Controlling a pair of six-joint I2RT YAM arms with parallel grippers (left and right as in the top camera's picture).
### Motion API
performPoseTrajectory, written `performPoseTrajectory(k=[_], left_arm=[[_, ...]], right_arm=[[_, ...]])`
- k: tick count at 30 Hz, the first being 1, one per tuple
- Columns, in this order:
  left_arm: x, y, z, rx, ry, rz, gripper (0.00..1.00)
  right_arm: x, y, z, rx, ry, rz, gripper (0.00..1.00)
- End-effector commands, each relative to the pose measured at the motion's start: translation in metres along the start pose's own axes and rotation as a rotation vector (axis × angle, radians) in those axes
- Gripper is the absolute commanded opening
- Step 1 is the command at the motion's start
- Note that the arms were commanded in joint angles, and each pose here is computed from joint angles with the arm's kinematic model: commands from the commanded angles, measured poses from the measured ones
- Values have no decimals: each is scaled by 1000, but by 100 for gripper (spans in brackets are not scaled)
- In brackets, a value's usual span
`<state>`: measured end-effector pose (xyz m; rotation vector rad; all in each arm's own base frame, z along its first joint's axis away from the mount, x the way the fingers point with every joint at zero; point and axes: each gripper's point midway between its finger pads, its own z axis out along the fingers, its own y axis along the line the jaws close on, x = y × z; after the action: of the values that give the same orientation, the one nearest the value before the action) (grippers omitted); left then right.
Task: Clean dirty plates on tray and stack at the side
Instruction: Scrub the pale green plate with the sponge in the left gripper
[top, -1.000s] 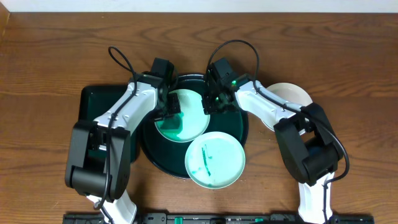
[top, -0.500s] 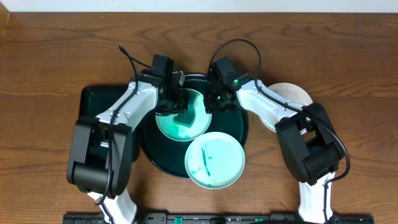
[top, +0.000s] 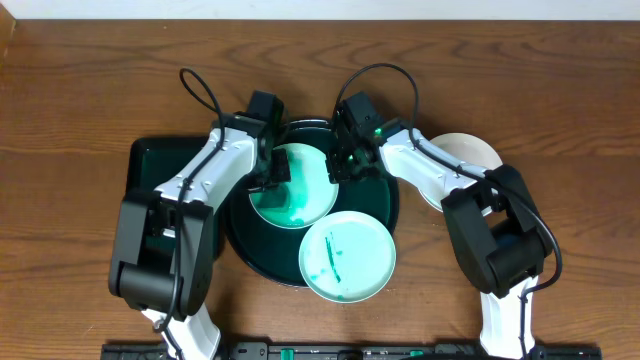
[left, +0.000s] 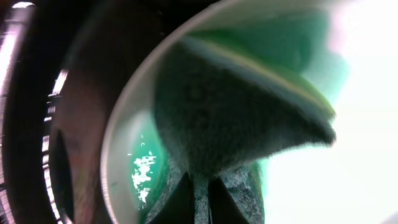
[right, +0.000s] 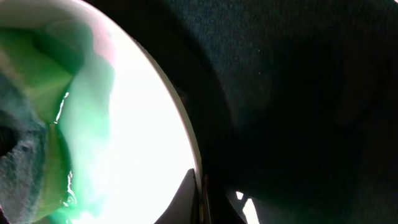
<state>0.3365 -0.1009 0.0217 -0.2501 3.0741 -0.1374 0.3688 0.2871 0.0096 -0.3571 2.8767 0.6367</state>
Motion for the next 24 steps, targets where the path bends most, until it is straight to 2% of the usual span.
performPoseTrajectory(k=[1, 4, 10, 15, 19, 24], left_arm=[[30, -31, 3, 230, 141, 139, 7], [37, -62, -8, 427, 166, 227, 7], [16, -57, -4, 380, 75, 238, 7], [-16, -33, 4, 221, -53, 173, 7], [-37, 5, 6, -8, -150, 86, 7], [-37, 35, 4, -175, -162, 54, 7]], right_arm=[[-8, 1, 0, -1, -13, 5, 1], [-8, 1, 0, -1, -13, 5, 1], [-8, 1, 0, -1, -13, 5, 1], [-8, 1, 0, -1, -13, 5, 1], [-8, 1, 0, -1, -14, 5, 1], [-8, 1, 0, -1, -14, 5, 1]])
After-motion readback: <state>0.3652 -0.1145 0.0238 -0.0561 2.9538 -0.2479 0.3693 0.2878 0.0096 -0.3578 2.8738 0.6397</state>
